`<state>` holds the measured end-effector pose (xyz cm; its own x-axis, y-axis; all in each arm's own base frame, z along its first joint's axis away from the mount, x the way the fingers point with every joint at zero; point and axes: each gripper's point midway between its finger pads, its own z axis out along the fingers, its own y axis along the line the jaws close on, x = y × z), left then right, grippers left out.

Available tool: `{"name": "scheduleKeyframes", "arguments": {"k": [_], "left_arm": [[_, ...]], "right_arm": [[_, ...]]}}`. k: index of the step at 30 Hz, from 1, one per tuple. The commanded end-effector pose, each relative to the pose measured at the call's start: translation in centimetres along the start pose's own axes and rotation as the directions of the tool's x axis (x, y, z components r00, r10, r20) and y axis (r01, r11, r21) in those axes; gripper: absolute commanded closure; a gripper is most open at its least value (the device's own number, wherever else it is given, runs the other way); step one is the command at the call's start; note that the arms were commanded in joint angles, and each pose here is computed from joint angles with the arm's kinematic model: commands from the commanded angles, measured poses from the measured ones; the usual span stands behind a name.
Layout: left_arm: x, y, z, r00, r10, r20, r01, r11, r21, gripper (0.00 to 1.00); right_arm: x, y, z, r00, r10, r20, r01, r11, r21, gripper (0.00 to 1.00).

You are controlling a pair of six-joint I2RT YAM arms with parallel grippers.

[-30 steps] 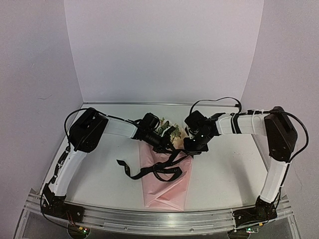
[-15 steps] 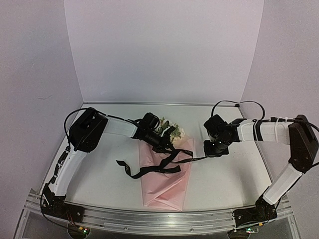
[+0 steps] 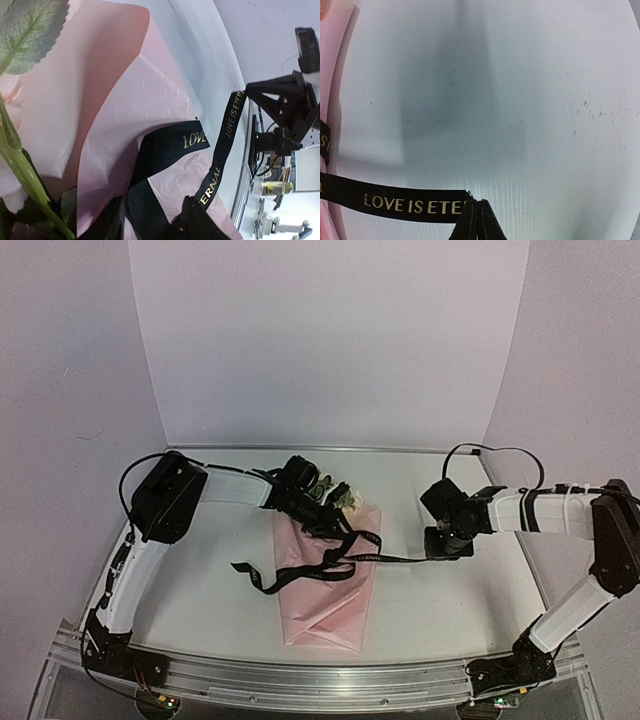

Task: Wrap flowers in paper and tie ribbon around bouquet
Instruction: Cross the ribbon over the folded bouquet.

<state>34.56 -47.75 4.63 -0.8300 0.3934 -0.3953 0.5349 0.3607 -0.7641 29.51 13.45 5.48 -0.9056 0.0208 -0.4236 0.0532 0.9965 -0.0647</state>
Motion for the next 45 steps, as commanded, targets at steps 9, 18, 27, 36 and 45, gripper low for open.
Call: {"name": "scheduleKeyframes", "arguments": {"k": [9,18,27,36,45], "left_arm": [[-2.2,-3.2,-12.4,0.905,-0.102,0.413,0.224,0.939,-0.260,0.28],[12.6,3.9,-20.8,0.550,-0.427,0.718,0.805,0.500,-0.320,0.32],[13.8,6.1,-17.6,0.604,-0.423,0.676,0.782,0.480,-0.399,0.28],[14.8,7.7,-16.4,0.586,-0.446,0.677,0.806,0.411,-0.426,0.52],[13.3,8.8,-19.1,0.602,-0.375,0.705,0.791,0.402,-0.461,1.00]], "right_arm": [[-0.2,-0.4,-0.5,1.000,0.006,0.012,-0.006,1.000,0.009,1.00],[0.4,-1.1,-0.7,1.000,0.011,0.016,-0.012,1.000,0.017,1.00],[-0.2,-0.5,-1.0,1.000,0.015,0.018,-0.015,1.000,0.002,1.00],[-1.2,-0.3,-1.0,0.999,-0.006,0.035,0.006,1.000,0.015,1.00],[-1.7,-0.8,-0.9,0.999,0.019,0.042,-0.020,0.999,0.031,1.00]]}}
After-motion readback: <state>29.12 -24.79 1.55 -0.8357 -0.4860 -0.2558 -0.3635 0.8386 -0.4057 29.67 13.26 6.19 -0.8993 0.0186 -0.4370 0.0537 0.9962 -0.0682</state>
